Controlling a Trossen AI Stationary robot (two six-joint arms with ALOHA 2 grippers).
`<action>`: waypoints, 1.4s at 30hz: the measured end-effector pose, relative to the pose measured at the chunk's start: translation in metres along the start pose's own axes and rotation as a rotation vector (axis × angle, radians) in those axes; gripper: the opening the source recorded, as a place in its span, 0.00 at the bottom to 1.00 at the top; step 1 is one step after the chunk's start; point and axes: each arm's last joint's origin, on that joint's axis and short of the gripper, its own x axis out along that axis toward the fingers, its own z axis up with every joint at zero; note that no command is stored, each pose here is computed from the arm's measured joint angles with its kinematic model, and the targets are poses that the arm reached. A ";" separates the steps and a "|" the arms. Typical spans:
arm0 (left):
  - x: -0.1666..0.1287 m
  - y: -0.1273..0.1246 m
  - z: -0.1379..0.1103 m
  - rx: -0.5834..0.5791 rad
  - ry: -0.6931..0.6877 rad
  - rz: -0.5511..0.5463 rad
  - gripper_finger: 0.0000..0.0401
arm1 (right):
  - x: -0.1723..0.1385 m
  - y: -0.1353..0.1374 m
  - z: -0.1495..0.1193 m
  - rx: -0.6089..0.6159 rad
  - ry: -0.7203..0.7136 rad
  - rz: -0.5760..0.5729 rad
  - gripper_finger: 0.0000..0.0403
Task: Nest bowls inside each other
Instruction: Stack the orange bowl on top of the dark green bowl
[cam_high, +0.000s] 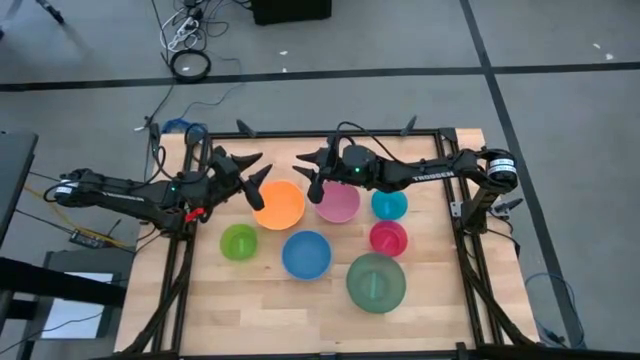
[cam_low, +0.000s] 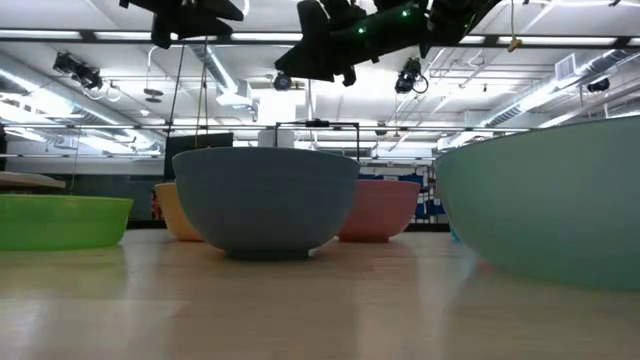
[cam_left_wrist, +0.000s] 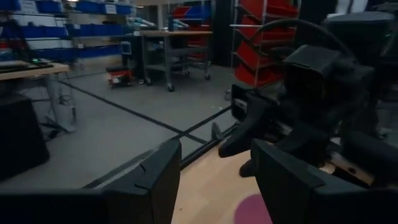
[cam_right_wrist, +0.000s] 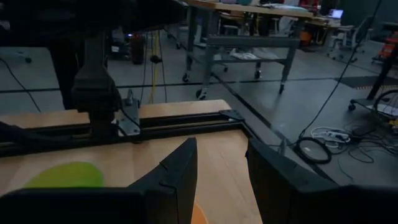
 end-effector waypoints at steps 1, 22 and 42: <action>0.000 -0.001 0.000 0.000 0.002 -0.035 0.51 | 0.000 0.000 0.000 0.000 0.000 -0.001 0.32; 0.005 -0.004 -0.014 -0.063 0.091 0.002 0.51 | 0.000 0.000 -0.004 -0.019 0.041 -0.001 0.32; 0.002 0.015 -0.026 0.175 0.604 0.274 0.52 | 0.068 -0.007 0.014 0.207 0.688 -0.022 0.48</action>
